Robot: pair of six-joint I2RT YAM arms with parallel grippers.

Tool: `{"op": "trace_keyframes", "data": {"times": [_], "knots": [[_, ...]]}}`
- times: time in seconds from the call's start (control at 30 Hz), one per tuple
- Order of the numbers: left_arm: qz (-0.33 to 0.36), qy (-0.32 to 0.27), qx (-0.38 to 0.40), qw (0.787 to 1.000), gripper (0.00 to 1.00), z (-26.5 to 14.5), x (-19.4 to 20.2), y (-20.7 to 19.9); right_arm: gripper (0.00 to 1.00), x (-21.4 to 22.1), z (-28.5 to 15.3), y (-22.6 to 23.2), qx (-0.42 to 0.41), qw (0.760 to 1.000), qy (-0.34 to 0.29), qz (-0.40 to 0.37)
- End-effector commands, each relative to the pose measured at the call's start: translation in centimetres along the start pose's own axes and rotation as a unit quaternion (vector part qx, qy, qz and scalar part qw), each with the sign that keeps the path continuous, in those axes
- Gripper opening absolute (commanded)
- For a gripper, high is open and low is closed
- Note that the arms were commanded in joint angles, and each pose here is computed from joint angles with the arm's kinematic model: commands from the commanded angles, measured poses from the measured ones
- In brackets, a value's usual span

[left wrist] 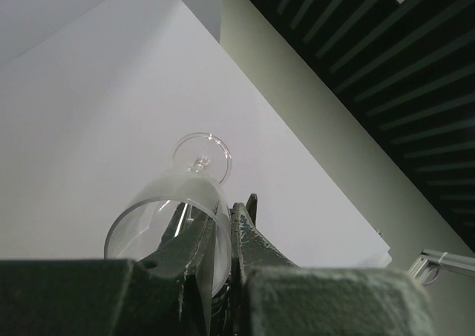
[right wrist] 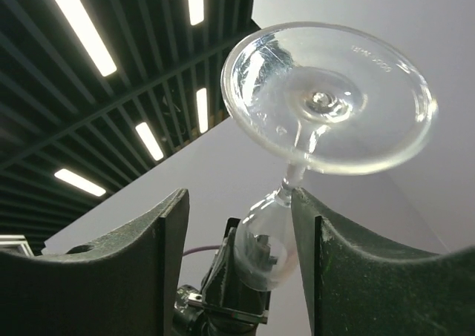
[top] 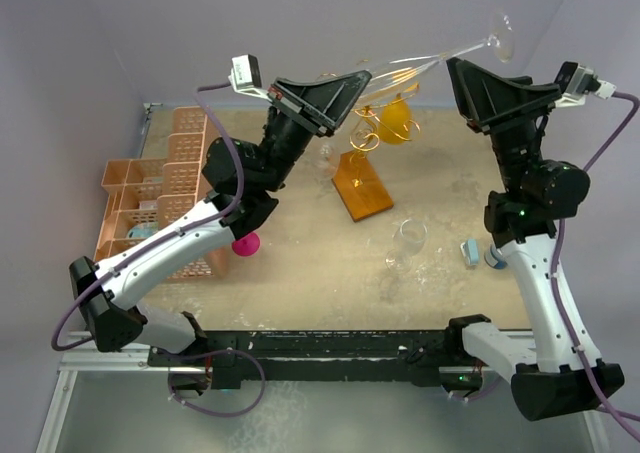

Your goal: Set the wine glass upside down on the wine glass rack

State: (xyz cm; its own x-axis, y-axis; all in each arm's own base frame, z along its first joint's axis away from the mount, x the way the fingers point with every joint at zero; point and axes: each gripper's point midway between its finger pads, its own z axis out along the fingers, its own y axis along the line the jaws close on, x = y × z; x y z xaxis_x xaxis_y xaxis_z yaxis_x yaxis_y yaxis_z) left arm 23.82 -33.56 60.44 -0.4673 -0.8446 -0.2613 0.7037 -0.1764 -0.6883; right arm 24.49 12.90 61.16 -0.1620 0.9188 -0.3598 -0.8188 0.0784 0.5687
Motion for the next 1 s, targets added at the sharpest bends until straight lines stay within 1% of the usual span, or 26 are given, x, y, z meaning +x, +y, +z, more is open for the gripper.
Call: {"op": "trace_keyframes", "data": {"times": [0.0,0.07,0.2,0.33,0.47,0.57,0.63,0.67,0.73,0.83,0.87,0.97], "knots": [[-0.033,-0.001,0.071,0.997,0.00,0.3,-0.4,-4.0,0.57,0.1,0.6,2.7,-0.060,0.998,0.002,0.001],[-0.035,0.002,0.075,0.997,0.00,0.2,-0.2,-4.2,0.55,0.1,0.7,2.7,-0.062,0.998,0.000,0.006],[-0.041,0.005,0.074,0.996,0.00,-0.1,0.3,-4.0,0.53,-0.1,0.5,3.5,-0.087,0.996,-0.009,-0.002],[-0.047,0.011,0.073,0.996,0.00,-0.5,0.7,-3.7,0.49,0.5,0.8,2.5,-0.081,0.997,0.005,0.001],[-0.044,0.009,0.069,0.997,0.00,-0.8,0.4,-3.8,0.39,0.2,0.4,2.7,-0.087,0.996,-0.008,0.007],[-0.044,0.011,0.068,0.997,0.00,-1.0,0.4,-3.9,0.34,-0.4,0.2,3.4,-0.092,0.995,-0.025,-0.004],[-0.046,0.013,0.067,0.997,0.00,-1.2,0.4,-4.0,0.26,-1.0,0.1,4.1,-0.100,0.994,-0.040,-0.023],[-0.047,0.016,0.064,0.997,0.00,-1.3,0.6,-3.9,0.23,-1.2,0.1,4.4,-0.101,0.993,-0.046,-0.030],[-0.048,0.024,0.062,0.997,0.00,-1.5,0.9,-3.8,0.17,-1.3,0.0,4.7,-0.105,0.993,-0.048,-0.037],[-0.048,0.035,0.052,0.997,0.00,-1.8,1.5,-3.5,0.04,-1.4,-0.3,5.4,-0.113,0.991,-0.052,-0.049],[-0.047,0.037,0.050,0.997,0.03,-2.0,1.6,-3.4,0.00,-1.5,-0.5,5.7,-0.115,0.990,-0.056,-0.053],[-0.043,0.045,0.029,0.998,0.20,-2.5,2.0,-2.9,0.00,-2.1,-1.0,6.6,-0.118,0.987,-0.074,-0.074]]}}
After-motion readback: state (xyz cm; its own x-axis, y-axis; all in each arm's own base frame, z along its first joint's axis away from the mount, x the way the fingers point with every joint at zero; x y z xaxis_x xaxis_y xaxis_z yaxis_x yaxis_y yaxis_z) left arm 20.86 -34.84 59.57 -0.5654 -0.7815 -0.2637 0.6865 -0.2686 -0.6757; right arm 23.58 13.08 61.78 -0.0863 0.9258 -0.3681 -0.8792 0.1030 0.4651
